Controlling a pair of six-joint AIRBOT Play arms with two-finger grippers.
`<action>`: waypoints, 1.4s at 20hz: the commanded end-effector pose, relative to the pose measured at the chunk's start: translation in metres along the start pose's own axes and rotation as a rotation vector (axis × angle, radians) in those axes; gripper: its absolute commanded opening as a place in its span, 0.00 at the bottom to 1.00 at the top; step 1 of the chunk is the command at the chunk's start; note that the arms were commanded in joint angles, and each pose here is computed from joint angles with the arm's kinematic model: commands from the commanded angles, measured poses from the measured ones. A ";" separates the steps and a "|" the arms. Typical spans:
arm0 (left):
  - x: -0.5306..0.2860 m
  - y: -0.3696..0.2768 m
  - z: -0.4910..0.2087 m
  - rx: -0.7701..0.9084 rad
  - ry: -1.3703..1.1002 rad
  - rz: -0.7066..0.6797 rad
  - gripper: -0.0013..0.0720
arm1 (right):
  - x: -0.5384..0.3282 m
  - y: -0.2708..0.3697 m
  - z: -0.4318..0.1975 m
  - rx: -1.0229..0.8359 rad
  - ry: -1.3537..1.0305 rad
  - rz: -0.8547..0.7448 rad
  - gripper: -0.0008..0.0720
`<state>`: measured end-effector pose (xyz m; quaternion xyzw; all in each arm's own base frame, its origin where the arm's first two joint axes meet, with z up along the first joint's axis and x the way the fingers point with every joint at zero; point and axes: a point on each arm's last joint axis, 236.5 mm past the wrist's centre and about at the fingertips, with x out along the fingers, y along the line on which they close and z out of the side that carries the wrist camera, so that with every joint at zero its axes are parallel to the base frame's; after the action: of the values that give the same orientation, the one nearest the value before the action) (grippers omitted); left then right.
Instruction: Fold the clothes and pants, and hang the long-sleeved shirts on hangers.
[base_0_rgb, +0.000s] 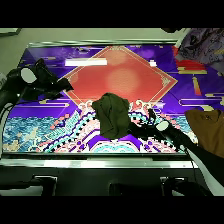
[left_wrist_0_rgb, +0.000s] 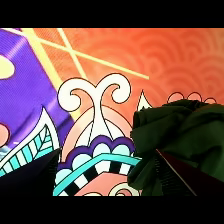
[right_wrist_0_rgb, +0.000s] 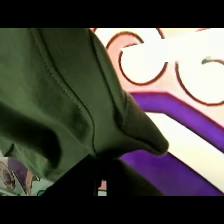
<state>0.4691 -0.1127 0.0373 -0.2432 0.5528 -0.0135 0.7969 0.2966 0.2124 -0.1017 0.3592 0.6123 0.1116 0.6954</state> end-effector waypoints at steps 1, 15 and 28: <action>0.036 -0.005 -0.003 0.013 0.046 -0.049 0.94 | -0.001 0.007 0.003 -0.008 -0.002 0.012 0.05; 0.165 -0.054 -0.050 -0.125 0.226 -0.327 0.83 | -0.002 0.009 -0.020 -0.020 0.099 0.016 0.05; 0.079 -0.064 0.039 0.044 -0.010 -0.286 0.04 | -0.068 0.042 0.041 -0.307 -0.108 -0.123 0.05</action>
<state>0.5332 -0.2119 -0.0399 -0.3468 0.5446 -0.1565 0.7474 0.3034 0.2126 -0.0566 0.2852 0.6082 0.1604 0.7233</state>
